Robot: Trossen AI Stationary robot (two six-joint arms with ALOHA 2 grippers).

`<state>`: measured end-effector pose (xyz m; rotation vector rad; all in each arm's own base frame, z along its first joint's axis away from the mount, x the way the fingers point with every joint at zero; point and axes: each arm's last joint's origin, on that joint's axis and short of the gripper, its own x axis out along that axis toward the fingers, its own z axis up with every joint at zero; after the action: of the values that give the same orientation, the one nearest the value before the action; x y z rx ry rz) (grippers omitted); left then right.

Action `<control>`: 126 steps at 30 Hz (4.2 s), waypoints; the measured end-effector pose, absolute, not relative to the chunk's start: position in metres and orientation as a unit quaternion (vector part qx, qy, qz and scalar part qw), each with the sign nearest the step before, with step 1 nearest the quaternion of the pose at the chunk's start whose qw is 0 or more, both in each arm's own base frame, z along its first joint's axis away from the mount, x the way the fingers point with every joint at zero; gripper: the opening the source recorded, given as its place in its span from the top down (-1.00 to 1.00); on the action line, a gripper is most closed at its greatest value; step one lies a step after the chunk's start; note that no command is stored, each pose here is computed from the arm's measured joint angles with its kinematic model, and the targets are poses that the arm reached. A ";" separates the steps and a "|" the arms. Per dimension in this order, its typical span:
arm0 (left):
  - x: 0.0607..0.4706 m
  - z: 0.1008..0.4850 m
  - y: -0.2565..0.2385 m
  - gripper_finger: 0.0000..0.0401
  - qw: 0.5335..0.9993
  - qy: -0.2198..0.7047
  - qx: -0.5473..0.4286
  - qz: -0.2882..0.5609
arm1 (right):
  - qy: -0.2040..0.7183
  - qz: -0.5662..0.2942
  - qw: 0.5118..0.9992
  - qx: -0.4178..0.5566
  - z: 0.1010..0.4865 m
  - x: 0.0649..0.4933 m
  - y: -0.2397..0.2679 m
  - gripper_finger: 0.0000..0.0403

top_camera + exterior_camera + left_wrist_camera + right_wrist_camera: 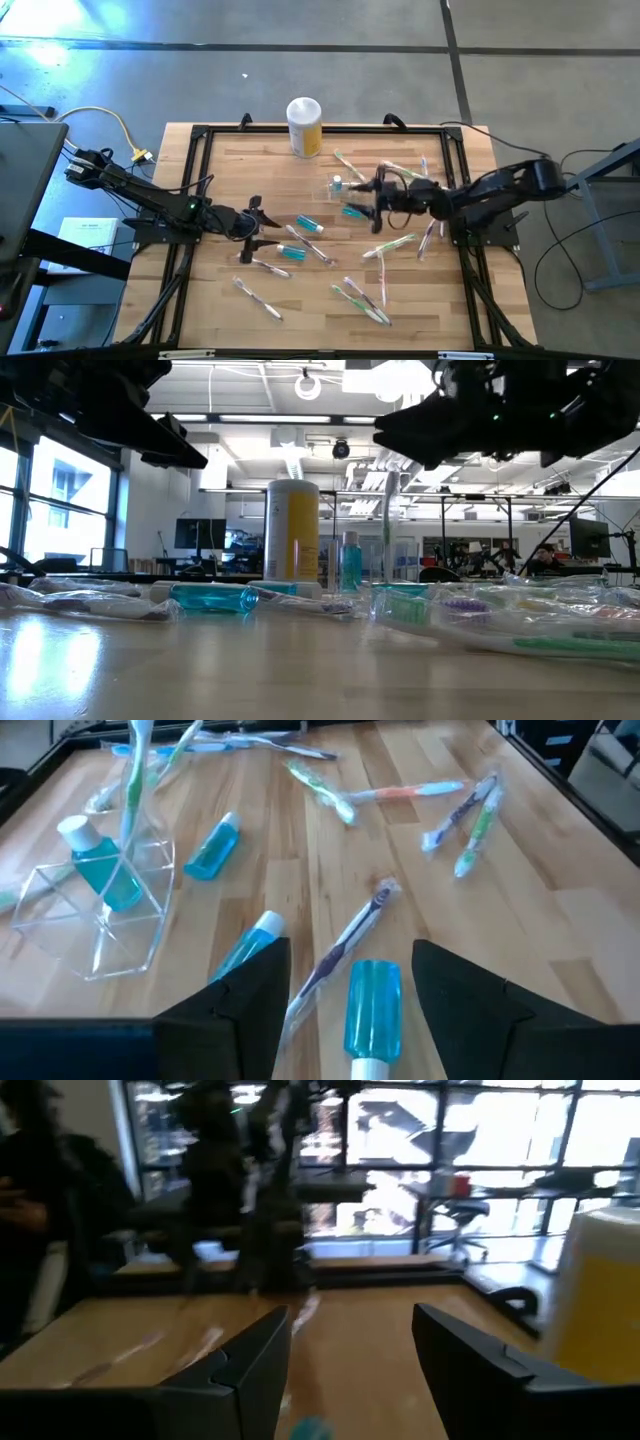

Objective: Pick & Place toothbrushing station
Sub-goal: Put the top left mouthwash into the transparent organizer

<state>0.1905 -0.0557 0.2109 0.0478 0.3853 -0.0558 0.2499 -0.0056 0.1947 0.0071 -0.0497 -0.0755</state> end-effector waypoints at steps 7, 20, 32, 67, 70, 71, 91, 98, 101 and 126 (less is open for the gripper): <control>0.197 0.208 -0.058 -0.01 0.982 0.185 0.016 -0.026 | 0.008 0.047 0.999 0.016 0.192 0.246 0.035 -0.01; 0.248 0.246 -0.064 -0.01 0.945 0.312 0.100 0.008 | -0.003 0.134 0.991 -0.029 0.193 0.236 0.077 -0.01; 0.310 0.234 -0.033 -0.01 0.892 0.419 0.167 -0.003 | 0.002 0.158 0.987 -0.016 0.192 0.233 0.086 -0.01; 0.361 0.181 -0.011 -0.01 0.915 0.368 0.156 -0.052 | 0.044 0.127 0.991 0.019 0.185 0.220 0.112 -0.01; 0.360 0.180 -0.010 -0.01 0.912 0.375 0.156 -0.051 | 0.039 0.126 0.991 0.011 0.186 0.220 0.112 -0.01; 0.360 0.180 -0.010 -0.01 0.912 0.377 0.157 -0.048 | 0.039 0.124 0.991 0.009 0.186 0.221 0.111 -0.01; 0.359 0.173 -0.009 -0.01 0.905 0.398 0.147 -0.033 | 0.026 0.101 0.994 -0.030 0.187 0.224 0.103 -0.01; 0.360 0.158 -0.009 -0.01 0.893 0.426 0.142 -0.026 | 0.017 0.101 0.993 -0.050 0.189 0.225 0.103 -0.01; 0.363 0.155 -0.009 -0.01 0.895 0.422 0.142 -0.025 | 0.018 0.096 0.994 -0.050 0.189 0.226 0.101 -0.01; 0.361 0.131 -0.008 -0.01 0.867 0.479 0.139 -0.007 | 0.019 0.090 0.995 -0.045 0.188 0.229 0.092 -0.01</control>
<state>0.3610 -0.0083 0.1308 0.2911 1.0024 -0.0138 0.2294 0.0925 0.1884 -0.0908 0.0387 0.1798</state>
